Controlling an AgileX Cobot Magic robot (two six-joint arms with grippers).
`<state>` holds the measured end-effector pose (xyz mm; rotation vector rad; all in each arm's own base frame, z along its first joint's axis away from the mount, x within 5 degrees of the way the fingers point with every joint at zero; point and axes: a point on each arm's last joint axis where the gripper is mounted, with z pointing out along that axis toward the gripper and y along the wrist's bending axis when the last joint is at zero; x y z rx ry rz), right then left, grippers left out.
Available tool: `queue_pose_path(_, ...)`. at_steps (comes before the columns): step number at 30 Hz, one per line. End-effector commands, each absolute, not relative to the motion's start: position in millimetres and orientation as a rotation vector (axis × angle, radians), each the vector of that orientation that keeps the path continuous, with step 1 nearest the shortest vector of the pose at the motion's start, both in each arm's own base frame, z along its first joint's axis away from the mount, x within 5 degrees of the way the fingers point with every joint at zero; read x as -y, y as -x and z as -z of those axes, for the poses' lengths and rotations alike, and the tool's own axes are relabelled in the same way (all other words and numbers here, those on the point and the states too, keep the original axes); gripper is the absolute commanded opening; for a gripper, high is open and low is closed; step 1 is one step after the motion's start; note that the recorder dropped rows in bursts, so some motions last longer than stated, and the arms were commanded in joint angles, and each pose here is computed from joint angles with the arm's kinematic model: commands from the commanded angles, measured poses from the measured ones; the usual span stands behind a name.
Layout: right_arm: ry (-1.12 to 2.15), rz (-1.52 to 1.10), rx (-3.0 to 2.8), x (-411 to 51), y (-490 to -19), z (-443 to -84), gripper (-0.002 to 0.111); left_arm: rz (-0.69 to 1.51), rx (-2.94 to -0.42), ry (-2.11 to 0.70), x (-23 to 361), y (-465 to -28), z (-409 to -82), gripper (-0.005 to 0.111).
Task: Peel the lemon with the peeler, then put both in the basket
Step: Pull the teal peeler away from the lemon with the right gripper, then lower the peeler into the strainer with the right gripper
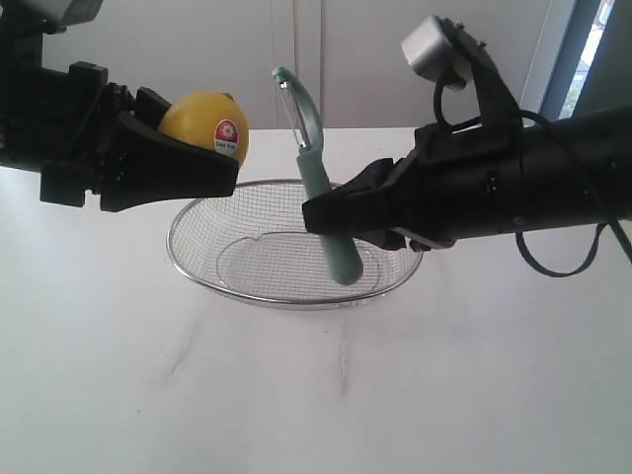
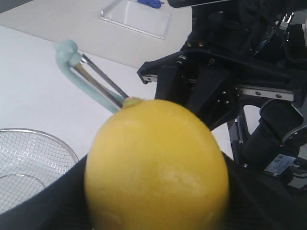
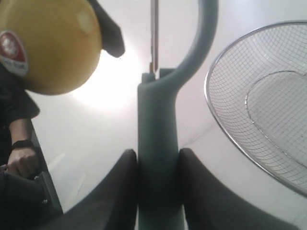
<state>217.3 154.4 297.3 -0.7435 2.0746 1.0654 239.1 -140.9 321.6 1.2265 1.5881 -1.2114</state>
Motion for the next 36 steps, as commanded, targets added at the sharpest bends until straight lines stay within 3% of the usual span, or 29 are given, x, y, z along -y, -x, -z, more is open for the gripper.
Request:
queue_pose_path(1,0.664,-1.053,-2.081,-152.7,-219.6,-300.1,0.0,1.246,-1.548,-1.21,142.1,-234.8,-327.9,0.0)
queue_pose_path(11,0.662,-0.872,-2.013,-150.3,-238.7,-330.3,0.0,1.245,-1.549,-1.212,142.0,-234.7,-327.8,0.0)
queue_pose_path(19,0.655,-0.631,-2.224,-136.6,-244.0,-315.8,0.0,1.248,-1.547,-1.208,142.1,-234.9,-328.1,0.0)
queue_pose_path(36,0.634,-0.604,-2.301,-146.6,-274.5,-304.1,0.0,1.248,-1.547,-1.21,142.1,-234.7,-328.1,0.0)
